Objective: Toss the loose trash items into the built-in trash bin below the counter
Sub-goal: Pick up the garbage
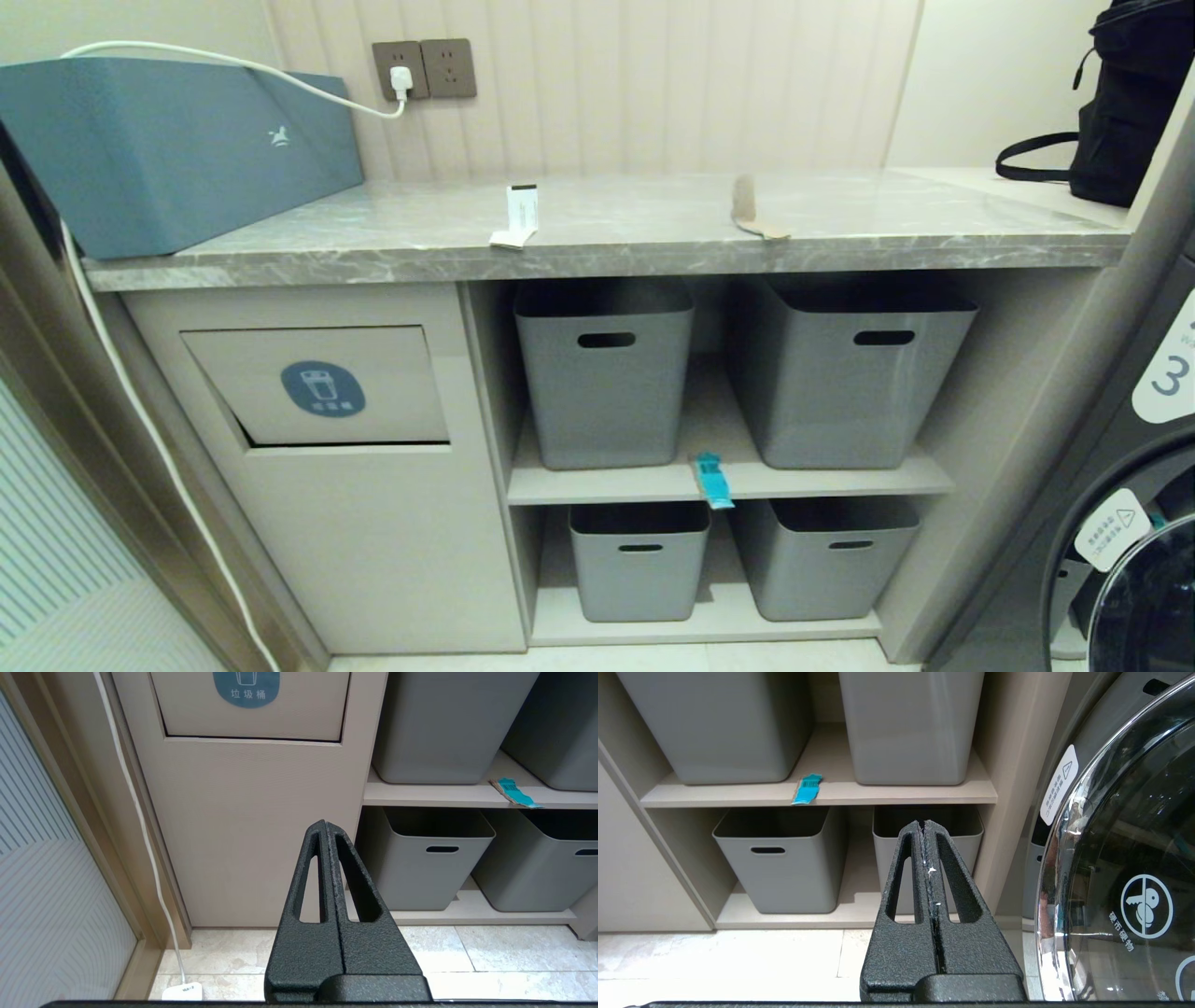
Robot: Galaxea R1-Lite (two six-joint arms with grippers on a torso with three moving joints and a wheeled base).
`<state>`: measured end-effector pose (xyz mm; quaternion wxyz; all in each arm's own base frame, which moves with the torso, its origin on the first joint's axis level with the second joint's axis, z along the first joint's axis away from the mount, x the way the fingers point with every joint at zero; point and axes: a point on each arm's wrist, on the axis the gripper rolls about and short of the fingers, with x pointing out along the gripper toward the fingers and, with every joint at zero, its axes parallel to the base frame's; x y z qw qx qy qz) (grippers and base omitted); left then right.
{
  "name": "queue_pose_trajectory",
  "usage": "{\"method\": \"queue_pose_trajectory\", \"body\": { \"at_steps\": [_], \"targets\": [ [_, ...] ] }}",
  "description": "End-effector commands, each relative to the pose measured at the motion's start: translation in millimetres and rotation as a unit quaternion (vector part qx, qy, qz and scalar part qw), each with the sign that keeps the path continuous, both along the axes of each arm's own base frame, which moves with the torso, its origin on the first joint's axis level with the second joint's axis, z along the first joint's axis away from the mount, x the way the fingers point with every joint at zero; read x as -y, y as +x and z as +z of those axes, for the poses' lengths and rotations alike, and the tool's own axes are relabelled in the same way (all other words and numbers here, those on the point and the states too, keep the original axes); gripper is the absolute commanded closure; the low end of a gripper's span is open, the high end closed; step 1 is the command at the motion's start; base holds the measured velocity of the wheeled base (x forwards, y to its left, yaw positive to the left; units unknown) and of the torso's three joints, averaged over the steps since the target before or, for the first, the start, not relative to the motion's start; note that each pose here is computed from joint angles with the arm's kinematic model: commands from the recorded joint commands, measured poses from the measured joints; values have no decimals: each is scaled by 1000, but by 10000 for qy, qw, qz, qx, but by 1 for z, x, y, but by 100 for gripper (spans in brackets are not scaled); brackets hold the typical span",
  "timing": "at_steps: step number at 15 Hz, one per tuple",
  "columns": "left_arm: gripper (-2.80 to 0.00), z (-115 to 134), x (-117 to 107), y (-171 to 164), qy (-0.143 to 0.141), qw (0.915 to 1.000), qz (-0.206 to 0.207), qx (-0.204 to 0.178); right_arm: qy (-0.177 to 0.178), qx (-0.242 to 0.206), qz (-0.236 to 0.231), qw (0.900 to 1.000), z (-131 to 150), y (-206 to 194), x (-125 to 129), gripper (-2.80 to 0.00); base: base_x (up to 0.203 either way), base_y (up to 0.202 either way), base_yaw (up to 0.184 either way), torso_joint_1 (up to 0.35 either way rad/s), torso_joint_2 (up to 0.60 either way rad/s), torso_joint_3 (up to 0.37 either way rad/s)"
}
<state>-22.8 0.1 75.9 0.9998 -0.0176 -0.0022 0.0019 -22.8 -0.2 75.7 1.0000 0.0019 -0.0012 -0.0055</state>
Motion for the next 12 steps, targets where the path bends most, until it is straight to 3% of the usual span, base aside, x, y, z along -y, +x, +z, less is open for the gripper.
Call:
{"method": "queue_pose_trajectory", "body": {
  "at_steps": [1,3,12],
  "targets": [
    [0,0,0,0,-1,10000,4,-14,12,-12,-6,10000,-1,0,0,0,0,0,0,0,0,0],
    [0,0,0,0,-30,10000,11,-6,-11,-19,2,10000,-1,0,0,0,0,0,0,57,-189,-179],
    [0,0,0,0,-123,9999,11,-12,-19,-20,9,10000,-1,0,0,0,0,0,0,167,-461,-282]
  ]
}}
